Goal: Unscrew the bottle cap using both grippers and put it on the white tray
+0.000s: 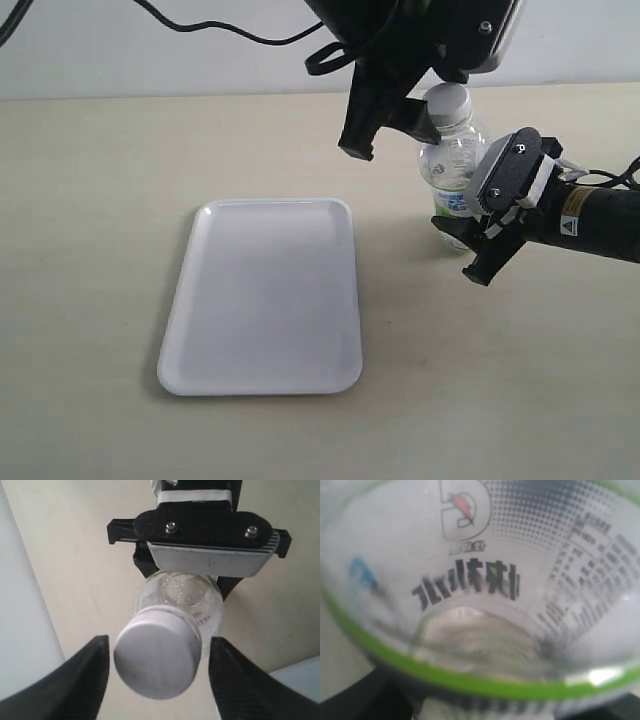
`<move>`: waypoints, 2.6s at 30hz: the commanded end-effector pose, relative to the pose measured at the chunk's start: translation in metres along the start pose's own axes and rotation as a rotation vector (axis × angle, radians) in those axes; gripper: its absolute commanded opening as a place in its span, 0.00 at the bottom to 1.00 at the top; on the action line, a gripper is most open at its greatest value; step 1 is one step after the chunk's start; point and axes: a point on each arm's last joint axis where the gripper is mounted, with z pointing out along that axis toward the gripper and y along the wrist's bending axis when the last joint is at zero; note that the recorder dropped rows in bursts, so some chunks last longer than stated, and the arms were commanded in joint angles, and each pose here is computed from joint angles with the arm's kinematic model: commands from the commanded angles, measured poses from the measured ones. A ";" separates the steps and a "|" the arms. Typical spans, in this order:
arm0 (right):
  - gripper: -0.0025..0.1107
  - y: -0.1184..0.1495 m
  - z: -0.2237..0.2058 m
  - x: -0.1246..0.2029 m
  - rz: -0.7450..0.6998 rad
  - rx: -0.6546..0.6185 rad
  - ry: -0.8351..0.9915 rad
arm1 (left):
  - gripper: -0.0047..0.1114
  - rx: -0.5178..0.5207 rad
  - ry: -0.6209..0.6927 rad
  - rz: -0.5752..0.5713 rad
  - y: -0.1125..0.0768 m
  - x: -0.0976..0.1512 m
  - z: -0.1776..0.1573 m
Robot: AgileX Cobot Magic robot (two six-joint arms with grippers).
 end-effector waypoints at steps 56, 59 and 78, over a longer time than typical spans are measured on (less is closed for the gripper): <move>0.02 -0.004 -0.002 -0.001 0.054 0.024 0.000 | 0.04 0.006 0.026 -0.770 -0.001 -0.004 -0.013; 0.02 -0.004 -0.002 -0.001 0.054 0.022 0.000 | 0.04 -0.011 0.018 -0.779 0.001 -0.005 -0.019; 0.02 -0.004 -0.002 -0.001 0.071 0.022 0.000 | 0.04 -0.025 0.361 -0.628 -0.007 0.061 -0.077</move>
